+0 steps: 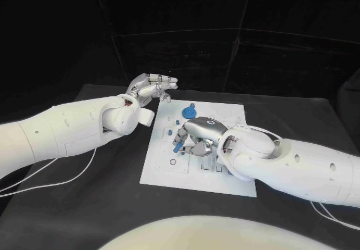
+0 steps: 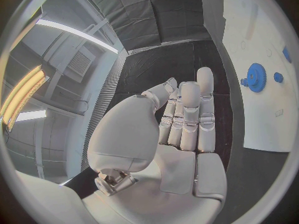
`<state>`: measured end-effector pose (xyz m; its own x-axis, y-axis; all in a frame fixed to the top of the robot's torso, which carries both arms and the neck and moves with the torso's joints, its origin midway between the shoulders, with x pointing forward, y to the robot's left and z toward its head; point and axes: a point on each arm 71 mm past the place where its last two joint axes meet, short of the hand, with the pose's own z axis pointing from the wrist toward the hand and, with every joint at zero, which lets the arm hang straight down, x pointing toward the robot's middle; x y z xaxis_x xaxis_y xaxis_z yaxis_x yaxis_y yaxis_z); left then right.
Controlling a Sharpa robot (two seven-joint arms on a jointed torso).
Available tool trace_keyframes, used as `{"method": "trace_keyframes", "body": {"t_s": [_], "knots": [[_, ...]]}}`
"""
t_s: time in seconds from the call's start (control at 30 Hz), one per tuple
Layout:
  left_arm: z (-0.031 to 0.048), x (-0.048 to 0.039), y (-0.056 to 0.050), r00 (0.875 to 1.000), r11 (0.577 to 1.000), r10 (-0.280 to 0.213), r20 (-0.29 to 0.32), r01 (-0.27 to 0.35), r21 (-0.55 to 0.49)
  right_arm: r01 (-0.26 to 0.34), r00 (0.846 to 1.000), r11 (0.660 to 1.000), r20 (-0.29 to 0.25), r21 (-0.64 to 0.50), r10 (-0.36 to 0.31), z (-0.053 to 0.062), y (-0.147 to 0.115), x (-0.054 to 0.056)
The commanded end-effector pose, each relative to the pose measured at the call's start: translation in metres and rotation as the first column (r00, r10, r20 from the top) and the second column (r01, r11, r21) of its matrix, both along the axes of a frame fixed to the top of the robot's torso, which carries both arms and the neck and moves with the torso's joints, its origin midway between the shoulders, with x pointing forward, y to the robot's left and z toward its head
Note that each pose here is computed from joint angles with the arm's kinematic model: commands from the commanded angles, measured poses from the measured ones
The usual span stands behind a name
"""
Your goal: Assemble the parts on the task board
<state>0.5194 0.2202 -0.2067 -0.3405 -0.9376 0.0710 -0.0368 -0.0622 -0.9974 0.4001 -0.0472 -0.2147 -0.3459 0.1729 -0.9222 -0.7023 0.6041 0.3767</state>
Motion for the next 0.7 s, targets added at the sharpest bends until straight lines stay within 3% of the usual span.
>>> {"method": "trace_keyframes", "body": {"t_s": [0.03, 0.3, 0.7], "knots": [[0.0015, 0.0004, -0.002, 1.000, 1.000, -0.010, 0.002, 0.010, -0.008, -0.048, 0.999, 0.997, -0.018, -0.054, 0.047, -0.009, 0.008, -0.004], [0.0015, 0.0005, -0.004, 1.000, 1.000, -0.014, 0.003, 0.014, -0.010, -0.064, 0.998, 0.992, -0.037, -0.104, 0.060, -0.023, 0.017, -0.006], [0.0014, 0.0007, -0.005, 1.000, 1.000, -0.015, 0.003, 0.015, -0.010, -0.068, 0.997, 0.989, -0.034, -0.129, 0.065, -0.028, 0.021, -0.007]]}}
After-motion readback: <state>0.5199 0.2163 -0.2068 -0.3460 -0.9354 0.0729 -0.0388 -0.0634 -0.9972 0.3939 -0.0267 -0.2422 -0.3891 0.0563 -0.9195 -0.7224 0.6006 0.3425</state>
